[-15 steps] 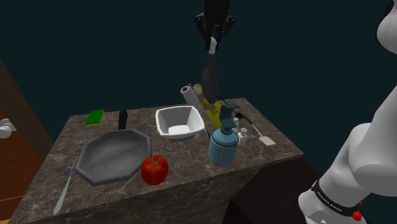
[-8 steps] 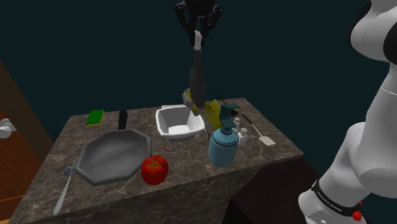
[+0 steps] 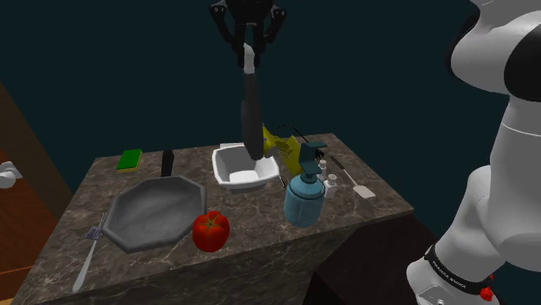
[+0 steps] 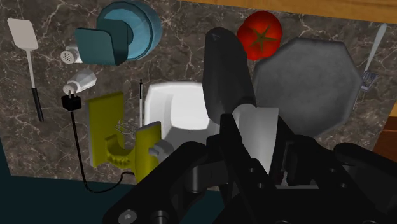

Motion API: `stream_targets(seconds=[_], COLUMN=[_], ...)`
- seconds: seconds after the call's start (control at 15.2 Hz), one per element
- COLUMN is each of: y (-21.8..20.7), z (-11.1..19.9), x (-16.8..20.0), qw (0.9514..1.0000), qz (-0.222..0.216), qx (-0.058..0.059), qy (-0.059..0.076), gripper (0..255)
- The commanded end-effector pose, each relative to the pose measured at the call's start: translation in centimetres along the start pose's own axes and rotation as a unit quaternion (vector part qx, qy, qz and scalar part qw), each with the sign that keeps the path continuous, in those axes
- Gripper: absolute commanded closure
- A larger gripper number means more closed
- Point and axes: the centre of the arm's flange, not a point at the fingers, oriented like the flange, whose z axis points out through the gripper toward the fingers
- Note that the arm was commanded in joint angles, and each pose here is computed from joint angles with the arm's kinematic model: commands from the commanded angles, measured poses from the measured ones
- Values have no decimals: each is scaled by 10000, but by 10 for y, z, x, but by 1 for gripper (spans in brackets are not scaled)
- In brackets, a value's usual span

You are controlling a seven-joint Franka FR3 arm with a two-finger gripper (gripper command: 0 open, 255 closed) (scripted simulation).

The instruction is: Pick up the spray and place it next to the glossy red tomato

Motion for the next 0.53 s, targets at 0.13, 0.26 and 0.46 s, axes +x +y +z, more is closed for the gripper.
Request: stream_targets(seconds=[0.13, 0.26, 0.46], y=[0, 0, 0], z=[21, 31, 47], x=[-2, -2, -3], qw=[10000, 10000, 10000], qz=[4, 4, 4], qx=[3, 3, 3], qy=[1, 1, 1], gripper=[255, 255, 255])
